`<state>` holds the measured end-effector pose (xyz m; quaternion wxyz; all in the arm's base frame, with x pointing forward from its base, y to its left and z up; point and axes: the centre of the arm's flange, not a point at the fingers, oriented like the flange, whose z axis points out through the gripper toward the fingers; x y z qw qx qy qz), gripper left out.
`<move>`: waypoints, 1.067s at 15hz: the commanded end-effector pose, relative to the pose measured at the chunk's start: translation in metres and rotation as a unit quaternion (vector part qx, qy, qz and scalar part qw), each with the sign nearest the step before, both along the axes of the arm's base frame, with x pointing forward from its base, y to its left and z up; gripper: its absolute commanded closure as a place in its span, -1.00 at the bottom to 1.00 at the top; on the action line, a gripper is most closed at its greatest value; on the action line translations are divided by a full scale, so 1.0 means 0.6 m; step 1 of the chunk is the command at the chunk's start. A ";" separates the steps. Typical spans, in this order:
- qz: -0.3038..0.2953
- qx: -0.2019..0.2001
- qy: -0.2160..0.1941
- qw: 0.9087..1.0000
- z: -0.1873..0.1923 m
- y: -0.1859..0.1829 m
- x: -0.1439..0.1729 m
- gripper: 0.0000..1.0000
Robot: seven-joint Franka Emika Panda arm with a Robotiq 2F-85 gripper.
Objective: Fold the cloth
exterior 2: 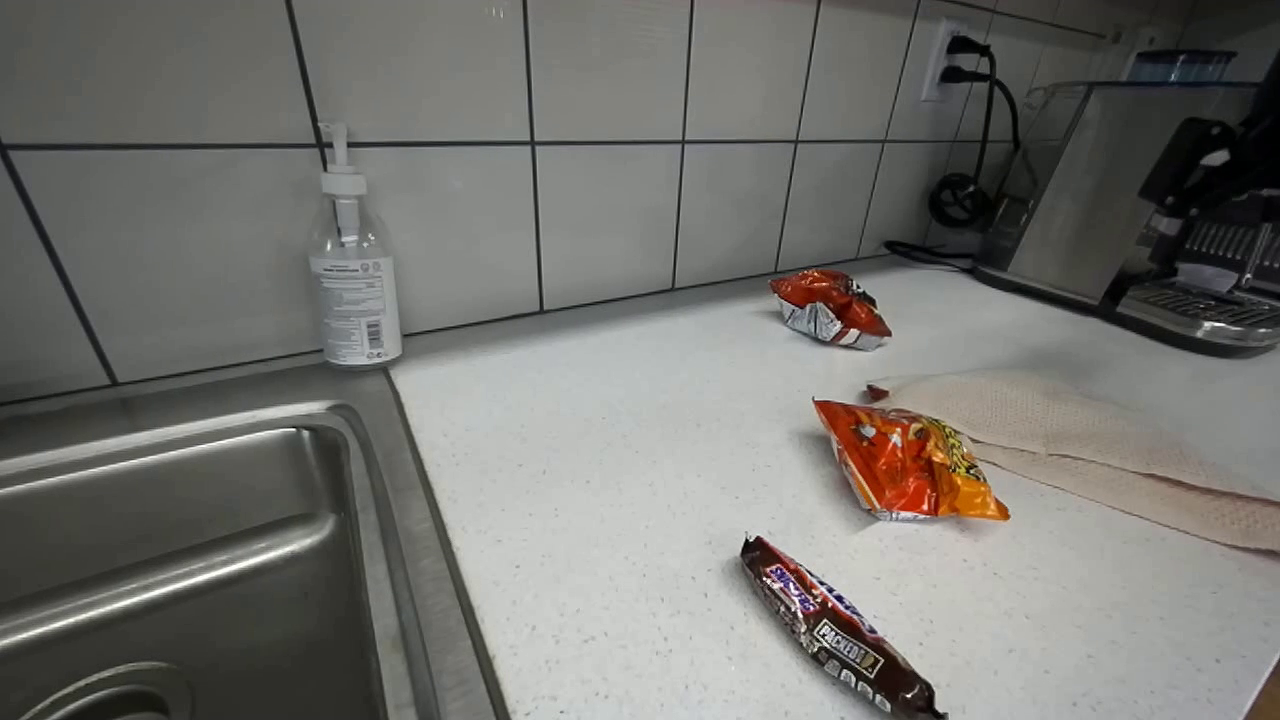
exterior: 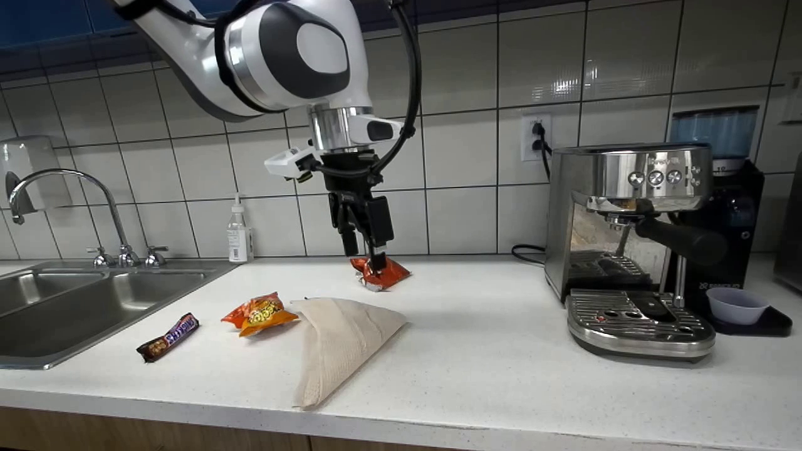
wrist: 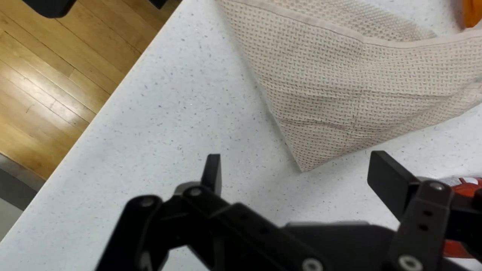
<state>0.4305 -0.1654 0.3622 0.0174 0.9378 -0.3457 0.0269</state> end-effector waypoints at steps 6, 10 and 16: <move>0.076 0.021 -0.026 0.997 0.038 -0.030 -0.138 -1.00; 0.113 0.025 -0.037 0.993 0.053 -0.026 -0.182 -1.00; 0.154 0.030 -0.045 0.987 0.071 0.002 -0.225 -1.00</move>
